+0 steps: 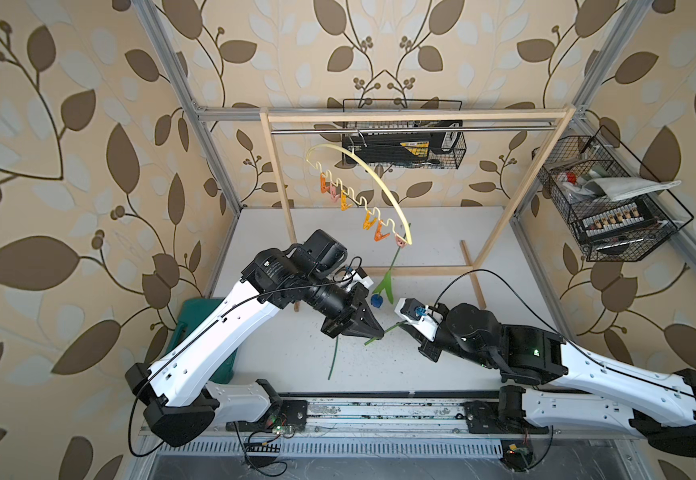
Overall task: Dry the flowers on a clothes hanger
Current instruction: Pick up the flower at the center of the board, then open the clamp at the hanger.
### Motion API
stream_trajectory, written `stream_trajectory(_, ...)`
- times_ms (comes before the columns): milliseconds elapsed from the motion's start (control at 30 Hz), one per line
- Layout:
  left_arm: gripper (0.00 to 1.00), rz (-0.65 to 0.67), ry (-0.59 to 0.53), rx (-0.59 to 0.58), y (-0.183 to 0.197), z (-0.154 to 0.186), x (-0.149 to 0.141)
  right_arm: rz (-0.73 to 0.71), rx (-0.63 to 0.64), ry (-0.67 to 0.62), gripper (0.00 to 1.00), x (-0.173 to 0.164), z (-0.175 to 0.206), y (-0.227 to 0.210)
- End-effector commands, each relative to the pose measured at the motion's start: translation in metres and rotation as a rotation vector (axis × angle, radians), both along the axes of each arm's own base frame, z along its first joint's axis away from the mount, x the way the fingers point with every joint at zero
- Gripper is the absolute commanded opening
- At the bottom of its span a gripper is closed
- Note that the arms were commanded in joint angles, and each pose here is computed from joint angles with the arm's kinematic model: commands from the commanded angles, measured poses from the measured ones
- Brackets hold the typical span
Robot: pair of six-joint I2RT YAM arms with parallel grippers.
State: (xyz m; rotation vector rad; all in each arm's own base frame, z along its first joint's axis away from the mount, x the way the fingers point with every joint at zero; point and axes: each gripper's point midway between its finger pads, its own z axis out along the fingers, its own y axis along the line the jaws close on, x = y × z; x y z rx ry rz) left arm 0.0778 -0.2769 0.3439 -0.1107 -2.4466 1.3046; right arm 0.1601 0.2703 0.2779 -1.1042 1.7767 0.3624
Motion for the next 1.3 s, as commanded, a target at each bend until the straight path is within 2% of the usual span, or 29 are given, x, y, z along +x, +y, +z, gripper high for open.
stream_trajectory(0, 0.00, -0.014, -0.001, -0.026, 0.001, 0.002, 0.000, 0.004, 0.051, -0.014, 0.19, 0.000, 0.018, 0.005)
stream_trajectory(167, 0.00, -0.014, -0.003, -0.033, 0.001, 0.004, 0.001, 0.000, 0.050, -0.010, 0.10, 0.000, 0.016, 0.005)
stream_trajectory(267, 0.00, -0.005, -0.007, -0.033, 0.003, 0.004, 0.004, -0.004, 0.061, -0.013, 0.07, 0.000, 0.019, 0.002)
stream_trajectory(367, 0.00, 0.014, -0.023, -0.043, 0.006, 0.008, 0.010, -0.001, 0.072, -0.008, 0.00, -0.002, 0.020, 0.001)
stream_trajectory(433, 0.00, 0.030, -0.031, -0.052, 0.006, 0.010, 0.015, 0.001, 0.077, -0.003, 0.00, -0.003, 0.021, 0.001)
stream_trajectory(467, 0.19, 0.040, -0.040, -0.060, 0.006, 0.012, 0.019, 0.004, 0.078, 0.001, 0.00, -0.004, 0.020, 0.002)
stream_trajectory(533, 0.39, 0.078, -0.074, -0.075, 0.007, 0.016, 0.031, 0.009, 0.089, 0.013, 0.00, -0.006, 0.021, 0.003)
stream_trajectory(567, 0.53, 0.118, -0.115, -0.079, 0.009, 0.020, 0.043, 0.009, 0.097, 0.023, 0.00, -0.007, 0.021, 0.004)
stream_trajectory(600, 0.61, 0.158, -0.175, -0.073, 0.014, 0.024, 0.053, 0.006, 0.106, 0.038, 0.00, -0.008, 0.021, 0.005)
stream_trajectory(700, 0.74, 0.303, -0.533, 0.007, 0.037, 0.031, 0.095, -0.018, 0.168, 0.140, 0.00, -0.010, 0.016, 0.014)
stream_trajectory(767, 0.73, 0.397, -0.791, 0.003, 0.051, 0.040, 0.119, -0.048, 0.239, 0.227, 0.00, -0.011, 0.013, 0.022)
stream_trajectory(833, 0.73, 0.455, -1.010, -0.077, 0.054, 0.048, 0.135, -0.064, 0.328, 0.313, 0.00, -0.013, 0.011, 0.030)
stream_trajectory(933, 0.73, 0.496, -1.228, -0.110, 0.059, 0.048, 0.151, -0.102, 0.470, 0.451, 0.00, -0.010, 0.009, 0.037)
stream_trajectory(1067, 0.71, 0.383, -1.340, -0.168, 0.038, 0.051, 0.158, -0.184, 0.665, 0.691, 0.00, 0.015, -0.013, 0.032)
stream_trajectory(1133, 0.69, 0.324, -1.369, -0.206, 0.025, 0.050, 0.161, -0.208, 0.720, 0.771, 0.00, 0.028, -0.024, 0.028)
stream_trajectory(1267, 0.66, 0.270, -1.449, -0.238, 0.010, 0.053, 0.171, -0.220, 0.723, 0.792, 0.00, 0.037, -0.036, 0.029)
